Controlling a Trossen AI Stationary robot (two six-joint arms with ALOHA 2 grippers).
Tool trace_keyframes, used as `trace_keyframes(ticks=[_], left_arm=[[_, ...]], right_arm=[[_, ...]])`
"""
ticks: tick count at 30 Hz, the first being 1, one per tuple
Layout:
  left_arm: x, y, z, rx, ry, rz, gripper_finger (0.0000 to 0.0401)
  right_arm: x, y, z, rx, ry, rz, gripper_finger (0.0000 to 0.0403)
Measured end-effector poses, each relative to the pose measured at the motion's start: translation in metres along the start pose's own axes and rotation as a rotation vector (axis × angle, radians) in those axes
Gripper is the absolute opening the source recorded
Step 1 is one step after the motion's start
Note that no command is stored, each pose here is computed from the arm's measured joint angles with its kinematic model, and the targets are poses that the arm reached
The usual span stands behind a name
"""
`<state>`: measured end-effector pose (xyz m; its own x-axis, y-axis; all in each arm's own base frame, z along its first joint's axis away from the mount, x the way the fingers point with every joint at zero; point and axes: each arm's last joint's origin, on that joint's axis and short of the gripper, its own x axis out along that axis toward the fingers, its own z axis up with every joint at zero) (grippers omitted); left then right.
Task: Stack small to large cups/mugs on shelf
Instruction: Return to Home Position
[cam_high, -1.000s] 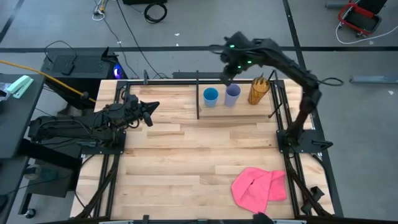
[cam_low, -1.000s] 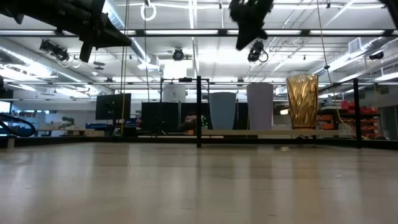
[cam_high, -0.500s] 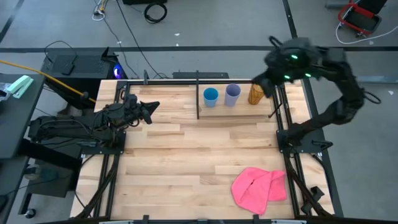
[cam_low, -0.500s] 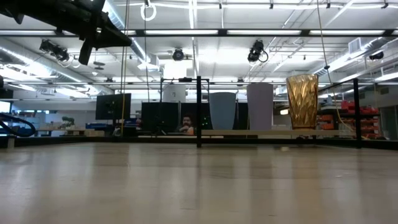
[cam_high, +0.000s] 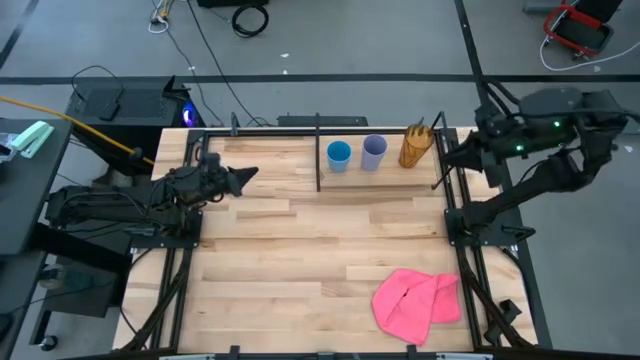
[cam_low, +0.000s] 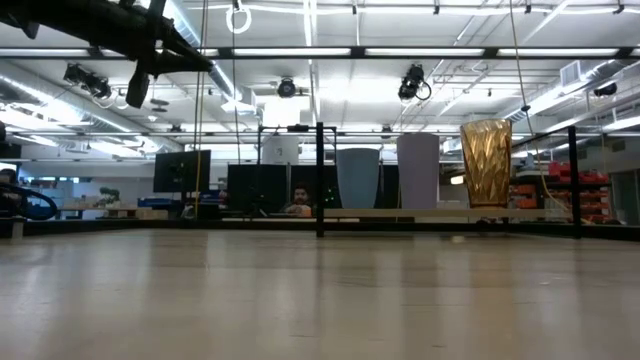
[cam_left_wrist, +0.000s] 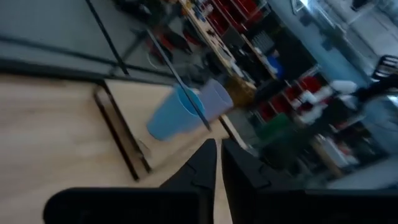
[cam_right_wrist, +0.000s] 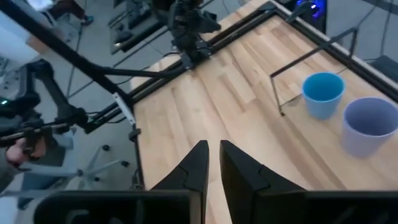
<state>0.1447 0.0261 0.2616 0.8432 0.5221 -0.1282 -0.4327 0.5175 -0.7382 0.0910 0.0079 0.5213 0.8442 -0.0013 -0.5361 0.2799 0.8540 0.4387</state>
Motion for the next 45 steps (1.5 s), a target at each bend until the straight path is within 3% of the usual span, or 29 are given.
trace_keyframes(ticks=[5, 13, 22, 28, 35, 40, 45], left_arm=[[-0.001, -0.005, -0.001, -0.036, 0.091, -0.11, 0.0036], [-0.01, -0.031, 0.003, 0.029, 0.055, -0.402, 0.0026], [-0.023, -0.045, -0.009, 0.149, 0.102, -0.539, 0.0028], [-0.033, -0.053, -0.016, 0.24, 0.109, -0.619, 0.0036], [-0.034, -0.055, -0.023, 0.329, 0.092, -0.598, 0.0029], [-0.03, -0.053, -0.021, 0.336, 0.066, -0.56, 0.0025], [-0.027, -0.049, -0.011, 0.352, 0.005, -0.522, 0.0031]], right_arm=[[0.021, 0.012, -0.012, -0.025, 0.022, 0.055, 0.0048], [0.087, 0.053, -0.044, -0.117, -0.081, 0.372, 0.0047], [0.156, 0.079, -0.085, -0.135, -0.297, 0.64, 0.0047], [0.187, 0.069, -0.113, -0.085, -0.297, 0.679, 0.0047], [0.205, 0.051, -0.138, -0.02, -0.398, 0.788, 0.0047], [0.214, 0.027, -0.146, 0.0, -0.441, 0.831, 0.0047], [0.21, 0.004, -0.136, -0.022, -0.469, 0.857, 0.0047]])
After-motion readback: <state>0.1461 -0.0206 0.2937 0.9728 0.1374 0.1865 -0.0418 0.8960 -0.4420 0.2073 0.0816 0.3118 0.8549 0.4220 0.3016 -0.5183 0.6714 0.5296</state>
